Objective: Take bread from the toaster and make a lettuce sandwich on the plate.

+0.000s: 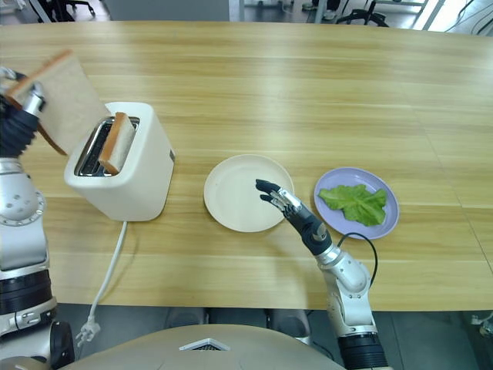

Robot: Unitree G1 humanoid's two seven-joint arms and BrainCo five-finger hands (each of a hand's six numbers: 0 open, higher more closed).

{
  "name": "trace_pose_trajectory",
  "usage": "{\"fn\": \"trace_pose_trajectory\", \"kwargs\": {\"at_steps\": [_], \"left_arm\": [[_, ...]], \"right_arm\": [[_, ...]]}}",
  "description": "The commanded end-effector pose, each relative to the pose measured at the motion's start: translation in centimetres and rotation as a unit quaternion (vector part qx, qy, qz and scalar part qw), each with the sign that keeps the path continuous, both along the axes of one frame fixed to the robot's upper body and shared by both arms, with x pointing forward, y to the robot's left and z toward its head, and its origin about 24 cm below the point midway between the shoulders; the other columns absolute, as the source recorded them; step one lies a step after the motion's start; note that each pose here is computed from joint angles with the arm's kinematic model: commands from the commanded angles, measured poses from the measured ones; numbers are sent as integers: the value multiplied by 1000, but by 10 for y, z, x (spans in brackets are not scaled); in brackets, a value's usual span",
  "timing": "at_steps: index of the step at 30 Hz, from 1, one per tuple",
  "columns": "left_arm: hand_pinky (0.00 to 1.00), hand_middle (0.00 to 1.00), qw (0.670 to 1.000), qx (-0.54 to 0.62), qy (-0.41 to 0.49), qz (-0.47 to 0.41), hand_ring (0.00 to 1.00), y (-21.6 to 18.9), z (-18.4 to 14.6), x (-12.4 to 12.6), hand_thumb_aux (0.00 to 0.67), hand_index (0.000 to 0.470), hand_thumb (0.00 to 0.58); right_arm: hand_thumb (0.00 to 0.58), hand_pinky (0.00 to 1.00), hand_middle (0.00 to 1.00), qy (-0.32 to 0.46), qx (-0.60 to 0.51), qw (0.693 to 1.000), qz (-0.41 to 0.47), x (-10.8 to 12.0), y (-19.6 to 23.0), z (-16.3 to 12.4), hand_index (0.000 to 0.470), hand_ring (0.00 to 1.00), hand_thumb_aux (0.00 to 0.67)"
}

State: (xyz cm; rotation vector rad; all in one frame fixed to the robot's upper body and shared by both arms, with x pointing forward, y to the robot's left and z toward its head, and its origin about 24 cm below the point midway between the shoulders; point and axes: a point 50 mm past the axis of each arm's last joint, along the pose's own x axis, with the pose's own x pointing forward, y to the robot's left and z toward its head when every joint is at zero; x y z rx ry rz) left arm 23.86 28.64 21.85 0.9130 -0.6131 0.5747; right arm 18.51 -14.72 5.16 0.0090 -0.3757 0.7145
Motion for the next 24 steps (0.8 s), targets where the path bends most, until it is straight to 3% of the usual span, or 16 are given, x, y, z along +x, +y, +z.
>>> {"fn": "trace_pose_trajectory", "kwargs": {"at_steps": [1, 5, 10, 13, 16, 19, 24], "left_arm": [[1000, 1000, 995, 18, -79, -50, 1000, -16, 32, -15, 670, 460, 580], [1000, 1000, 982, 7, -79, -170, 1000, -58, 45, -21, 670, 460, 580], [1000, 1000, 948, -43, -14, -316, 1000, -107, 34, -21, 670, 460, 580], [1000, 1000, 912, -82, 91, -390, 1000, -138, 4, -12, 670, 460, 580], [1000, 1000, 882, -102, 210, -408, 1000, -158, -38, -2, 670, 460, 580], [1000, 1000, 862, -93, 306, -394, 1000, -168, -82, 7, 670, 460, 580], [1000, 1000, 843, -79, 377, -376, 1000, -176, -127, 19, 670, 460, 580]], "right_arm": [[0, 0, 0, -22, -12, 1000, -7, 3, -2, 7, 0, 0, 0], [0, 0, 0, -57, -45, 997, -31, 9, -12, 21, 0, 0, 0], [0, 0, 0, -137, -107, 983, -61, 10, -20, 46, 0, 0, 0], [0, 0, 0, -248, -181, 942, -134, 11, -31, 67, 0, 0, 0], [0, 0, 0, -312, -205, 908, -189, 9, -41, 82, 0, 0, 0], [0, 0, 0, -294, -289, 886, -215, 15, -55, 71, 0, 0, 0], [0, 0, 0, -284, -428, 824, -240, 23, -78, 57, 0, 0, 0]]}}
